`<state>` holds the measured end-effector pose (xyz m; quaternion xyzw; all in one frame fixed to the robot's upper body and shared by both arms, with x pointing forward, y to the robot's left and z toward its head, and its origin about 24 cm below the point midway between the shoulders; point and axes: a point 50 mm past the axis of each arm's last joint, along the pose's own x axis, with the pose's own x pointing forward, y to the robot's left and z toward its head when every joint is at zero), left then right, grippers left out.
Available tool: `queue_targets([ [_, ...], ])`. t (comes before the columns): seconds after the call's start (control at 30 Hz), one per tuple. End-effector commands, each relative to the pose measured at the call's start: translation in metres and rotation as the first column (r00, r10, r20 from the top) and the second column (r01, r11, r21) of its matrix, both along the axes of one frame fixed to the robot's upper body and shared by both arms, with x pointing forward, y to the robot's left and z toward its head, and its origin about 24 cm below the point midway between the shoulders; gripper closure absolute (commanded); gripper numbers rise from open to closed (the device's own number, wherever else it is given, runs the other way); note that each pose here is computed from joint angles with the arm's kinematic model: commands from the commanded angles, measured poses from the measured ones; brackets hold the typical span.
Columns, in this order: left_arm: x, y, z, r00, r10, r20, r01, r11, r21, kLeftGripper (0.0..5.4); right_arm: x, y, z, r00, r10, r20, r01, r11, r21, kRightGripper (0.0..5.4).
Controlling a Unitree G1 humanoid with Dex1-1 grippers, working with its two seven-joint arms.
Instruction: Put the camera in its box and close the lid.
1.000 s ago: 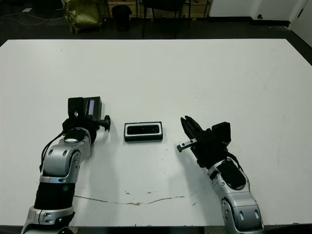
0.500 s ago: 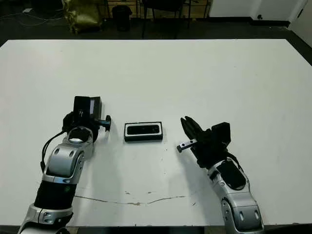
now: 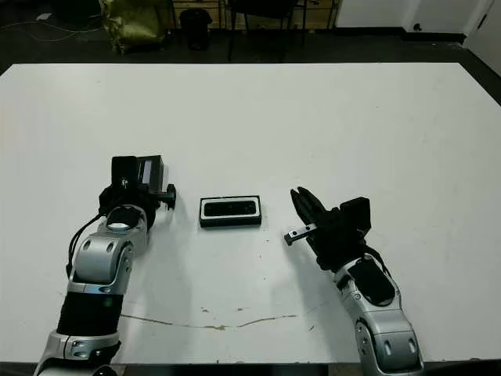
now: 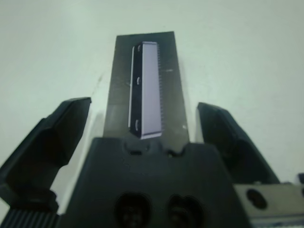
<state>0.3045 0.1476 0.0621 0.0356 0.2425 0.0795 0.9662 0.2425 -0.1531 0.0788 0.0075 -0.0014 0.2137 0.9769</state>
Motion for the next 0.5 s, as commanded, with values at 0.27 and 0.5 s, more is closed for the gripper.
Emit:
queue_targets([
  [0.27,-0.0027,0.002,-0.0171,0.996,0.035,-0.086,-0.033,0.999,0.031,0.24,-0.0023,-0.0042,-0.0071,0.999,-0.023,-0.045,0.022,1.0,-0.01,5.4],
  [0.5,-0.0033,0.0007,-0.018,0.998,0.068,-0.011,-0.067,0.994,0.092,1.85,-0.0027,-0.0037,-0.0073,0.999,-0.022,-0.045,0.022,1.0,-0.009,5.4],
])
